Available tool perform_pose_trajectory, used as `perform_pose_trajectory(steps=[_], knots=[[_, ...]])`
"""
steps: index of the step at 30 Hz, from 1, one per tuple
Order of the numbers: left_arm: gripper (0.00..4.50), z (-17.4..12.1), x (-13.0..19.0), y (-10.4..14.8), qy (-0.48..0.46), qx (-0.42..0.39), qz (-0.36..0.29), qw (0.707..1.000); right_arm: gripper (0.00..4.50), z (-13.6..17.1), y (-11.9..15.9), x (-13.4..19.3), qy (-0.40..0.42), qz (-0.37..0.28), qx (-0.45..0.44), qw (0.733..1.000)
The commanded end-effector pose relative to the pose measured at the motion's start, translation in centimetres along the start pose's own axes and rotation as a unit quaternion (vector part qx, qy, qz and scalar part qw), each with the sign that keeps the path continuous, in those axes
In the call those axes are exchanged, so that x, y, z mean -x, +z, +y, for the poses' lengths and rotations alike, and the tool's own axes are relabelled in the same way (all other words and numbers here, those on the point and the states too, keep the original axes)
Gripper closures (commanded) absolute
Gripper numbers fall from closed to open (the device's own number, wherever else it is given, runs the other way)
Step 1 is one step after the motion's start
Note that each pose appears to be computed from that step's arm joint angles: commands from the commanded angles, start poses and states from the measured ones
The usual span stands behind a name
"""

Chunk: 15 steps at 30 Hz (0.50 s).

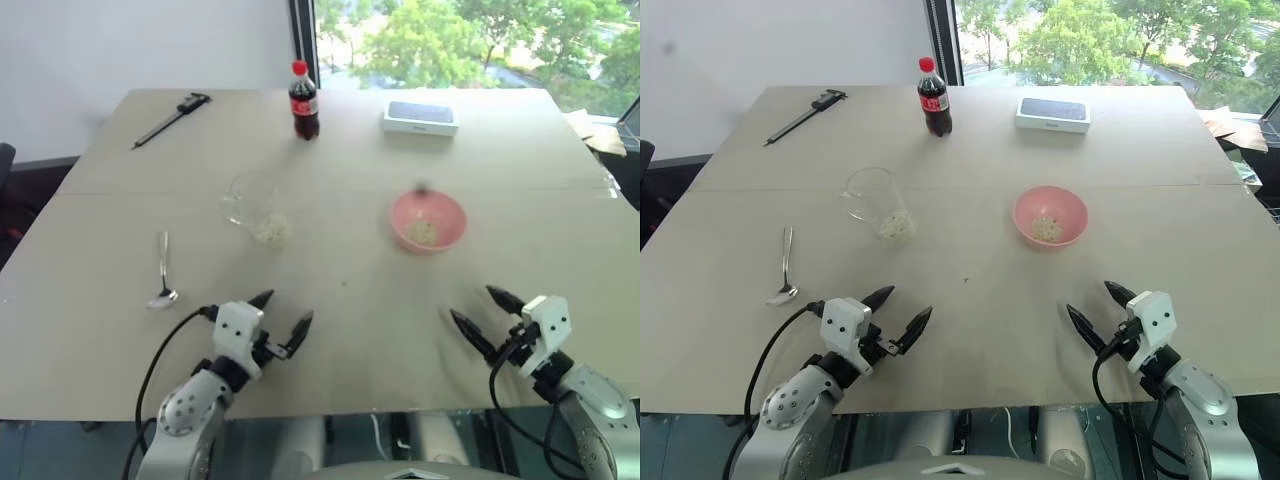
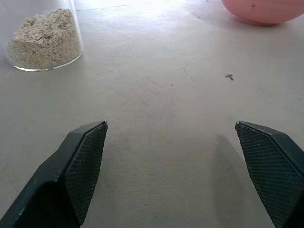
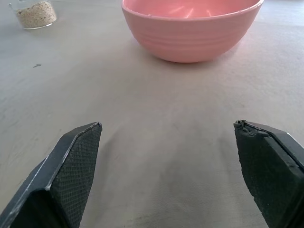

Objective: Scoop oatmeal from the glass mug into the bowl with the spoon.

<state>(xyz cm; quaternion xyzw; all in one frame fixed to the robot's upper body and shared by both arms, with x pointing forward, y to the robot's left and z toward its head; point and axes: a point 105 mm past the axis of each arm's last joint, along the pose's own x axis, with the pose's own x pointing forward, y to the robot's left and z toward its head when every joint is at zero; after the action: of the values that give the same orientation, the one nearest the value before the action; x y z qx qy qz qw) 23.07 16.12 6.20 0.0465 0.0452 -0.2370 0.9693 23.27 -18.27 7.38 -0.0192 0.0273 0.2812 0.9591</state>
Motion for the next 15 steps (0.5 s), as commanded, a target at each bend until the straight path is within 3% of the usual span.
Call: perform_pose_trajectory(steps=[1,15], knots=[[0.0,-0.01,0.31,0.37,0.003,-0.002,-0.008,1.0,0.02,0.06,0.47,0.03,0.002,-0.01,0.002,1.0],[0.0,0.23,0.61,0.4,0.017,0.008,-0.01,1.0,0.02,0.33,0.55,-0.26,0.015,-0.01,0.001,1.0]])
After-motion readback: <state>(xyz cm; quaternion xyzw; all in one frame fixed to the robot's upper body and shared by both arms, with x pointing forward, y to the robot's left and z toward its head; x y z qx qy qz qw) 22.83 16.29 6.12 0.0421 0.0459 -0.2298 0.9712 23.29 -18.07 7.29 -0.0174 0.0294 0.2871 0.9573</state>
